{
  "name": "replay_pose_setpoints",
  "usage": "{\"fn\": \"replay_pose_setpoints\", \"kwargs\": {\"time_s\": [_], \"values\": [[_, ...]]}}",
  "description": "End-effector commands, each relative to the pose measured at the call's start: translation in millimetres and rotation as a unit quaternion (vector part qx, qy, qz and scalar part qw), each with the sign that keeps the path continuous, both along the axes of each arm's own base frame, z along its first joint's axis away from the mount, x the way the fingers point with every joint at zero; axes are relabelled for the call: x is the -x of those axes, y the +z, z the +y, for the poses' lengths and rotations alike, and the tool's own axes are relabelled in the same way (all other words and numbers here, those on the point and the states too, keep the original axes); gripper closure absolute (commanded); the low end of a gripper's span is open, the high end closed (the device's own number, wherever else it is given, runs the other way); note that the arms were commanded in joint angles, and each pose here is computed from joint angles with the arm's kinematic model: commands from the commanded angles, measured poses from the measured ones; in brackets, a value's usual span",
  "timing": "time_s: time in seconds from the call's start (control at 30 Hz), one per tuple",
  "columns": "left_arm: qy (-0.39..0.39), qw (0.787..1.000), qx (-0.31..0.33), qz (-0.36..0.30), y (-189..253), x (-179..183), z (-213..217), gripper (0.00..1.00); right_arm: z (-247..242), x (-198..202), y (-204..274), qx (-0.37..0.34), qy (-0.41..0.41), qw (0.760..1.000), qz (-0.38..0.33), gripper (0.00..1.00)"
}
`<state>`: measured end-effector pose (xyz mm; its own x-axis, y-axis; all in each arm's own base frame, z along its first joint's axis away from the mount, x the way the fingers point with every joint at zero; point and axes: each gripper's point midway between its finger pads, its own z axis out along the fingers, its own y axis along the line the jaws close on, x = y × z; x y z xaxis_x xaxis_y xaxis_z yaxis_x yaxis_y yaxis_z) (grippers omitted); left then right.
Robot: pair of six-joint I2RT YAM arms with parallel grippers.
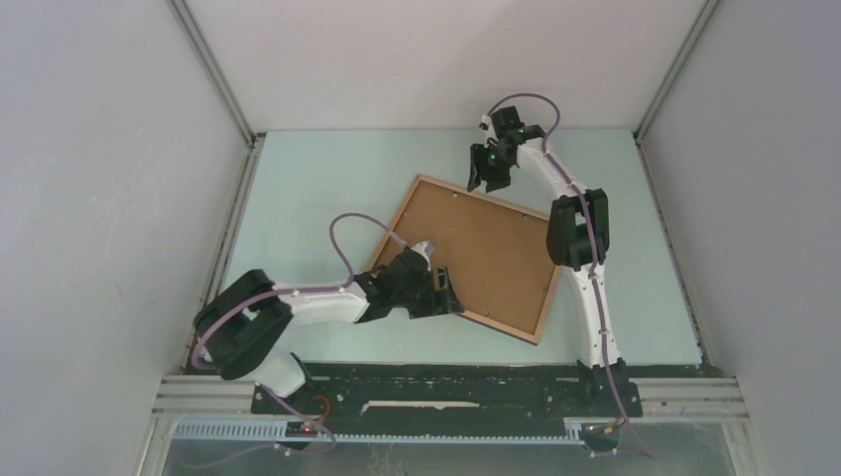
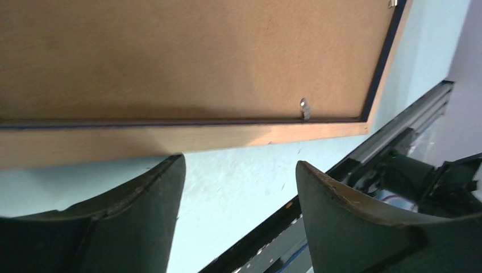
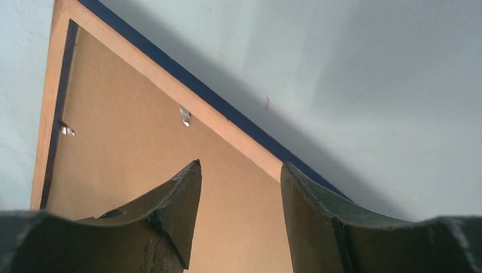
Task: Put the photo into the frame
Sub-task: Adjust the photo frame at the center of the board.
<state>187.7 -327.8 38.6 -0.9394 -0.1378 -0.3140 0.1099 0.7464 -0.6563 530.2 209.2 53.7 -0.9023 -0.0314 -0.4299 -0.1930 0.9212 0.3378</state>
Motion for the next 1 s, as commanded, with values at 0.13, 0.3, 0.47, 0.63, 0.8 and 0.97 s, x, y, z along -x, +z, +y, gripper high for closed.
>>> {"fn": "replay_pose_setpoints", "kwargs": {"time_s": [0.13,0.3,0.47,0.63,0.8,0.97], "values": [[0.051,0.982,-0.094,-0.153,87.9,-45.0,82.8,0.16,-62.1,42.6,110.1,0.03,-0.055,0.996,-0.066,0.38],[0.139,0.967,-0.115,-0.182,122.4,-65.8,145.6,0.15,-74.3,92.3,109.6,0.006,-0.066,0.995,-0.072,0.38],[0.189,0.954,-0.11,-0.205,138.0,-68.9,178.0,0.13,-85.0,138.1,83.8,0.02,-0.079,0.996,-0.046,0.4],[0.179,0.961,-0.111,-0.18,127.2,-70.0,176.4,0.14,-95.1,176.4,55.9,0.024,-0.098,0.995,-0.023,0.43],[0.165,0.967,-0.087,-0.172,108.8,-67.3,166.2,0.13,-121.8,206.1,33.2,0.051,-0.154,0.987,-0.003,0.44],[0.122,0.982,-0.033,-0.138,95.7,-60.4,138.4,0.13,-144.9,231.6,28.0,0.06,-0.208,0.976,-0.01,0.46]]}}
